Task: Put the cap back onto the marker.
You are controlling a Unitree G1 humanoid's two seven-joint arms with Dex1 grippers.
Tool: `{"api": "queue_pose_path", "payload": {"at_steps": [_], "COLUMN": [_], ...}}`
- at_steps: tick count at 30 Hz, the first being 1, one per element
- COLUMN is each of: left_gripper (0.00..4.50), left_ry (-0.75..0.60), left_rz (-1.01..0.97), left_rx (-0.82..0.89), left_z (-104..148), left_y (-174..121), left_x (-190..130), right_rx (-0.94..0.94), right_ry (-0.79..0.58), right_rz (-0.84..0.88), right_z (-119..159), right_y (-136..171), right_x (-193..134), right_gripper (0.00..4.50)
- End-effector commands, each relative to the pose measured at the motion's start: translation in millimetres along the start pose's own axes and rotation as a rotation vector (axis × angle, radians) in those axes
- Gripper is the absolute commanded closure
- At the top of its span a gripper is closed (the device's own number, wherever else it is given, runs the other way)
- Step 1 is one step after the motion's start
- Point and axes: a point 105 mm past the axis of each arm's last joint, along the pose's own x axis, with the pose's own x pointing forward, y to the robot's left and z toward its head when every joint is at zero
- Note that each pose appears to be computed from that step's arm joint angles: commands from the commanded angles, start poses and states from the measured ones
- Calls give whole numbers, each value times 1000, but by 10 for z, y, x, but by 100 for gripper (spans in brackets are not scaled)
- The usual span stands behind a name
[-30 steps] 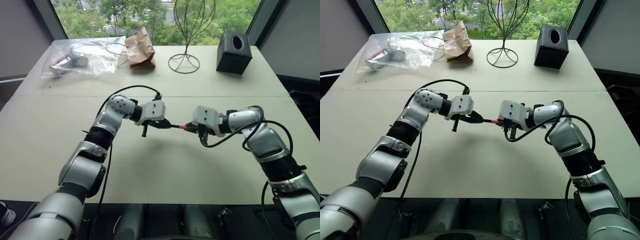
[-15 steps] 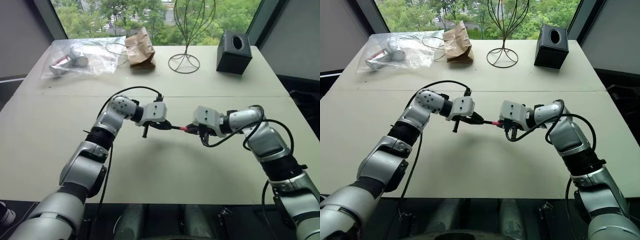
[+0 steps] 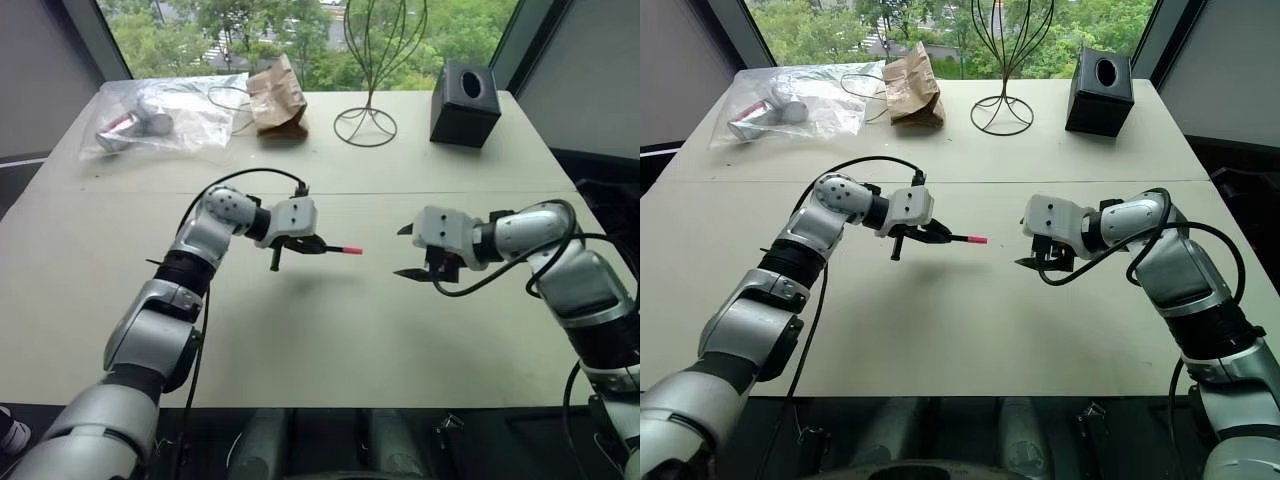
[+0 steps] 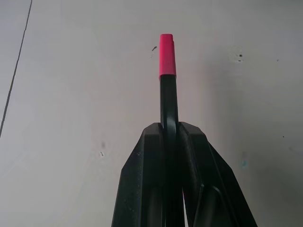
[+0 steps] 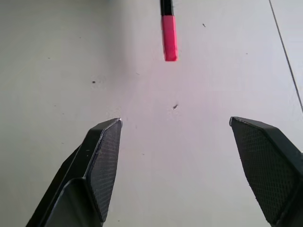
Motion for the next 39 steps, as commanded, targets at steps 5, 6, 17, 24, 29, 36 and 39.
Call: {"api": "queue_pose_path", "payload": {"at_steps": [5, 6, 17, 24, 29, 36, 39], "left_gripper": [450, 450, 450, 450, 354, 28, 10], "left_ry": [-31, -13, 92, 144, 66, -39, -212], "left_rz": [565, 603, 1016, 1074, 1055, 1093, 1090], "left_rx": [-419, -458, -752, -742, -766, -769, -773], "left_z": [-265, -304, -556, -789, -748, -644, -412], "left_y": [377, 370, -32, -212, -172, -49, 104], "left_x": [-706, -736, -965, -839, -746, -862, -1041], "right_rx": [246, 276, 618, 580, 541, 549, 613], "right_ry": [-204, -216, -329, -312, -305, -294, -326], "right_rz": [-452, -467, -616, -611, -642, -680, -701], "right_z": [16, -3, -83, -107, -122, -196, -239], "right_y": [-507, -510, -451, -453, -521, -540, -545], "right_x": [-301, -301, -31, 49, -12, -75, -166], "right_gripper": [61, 61, 61, 61, 55, 55, 55]}}
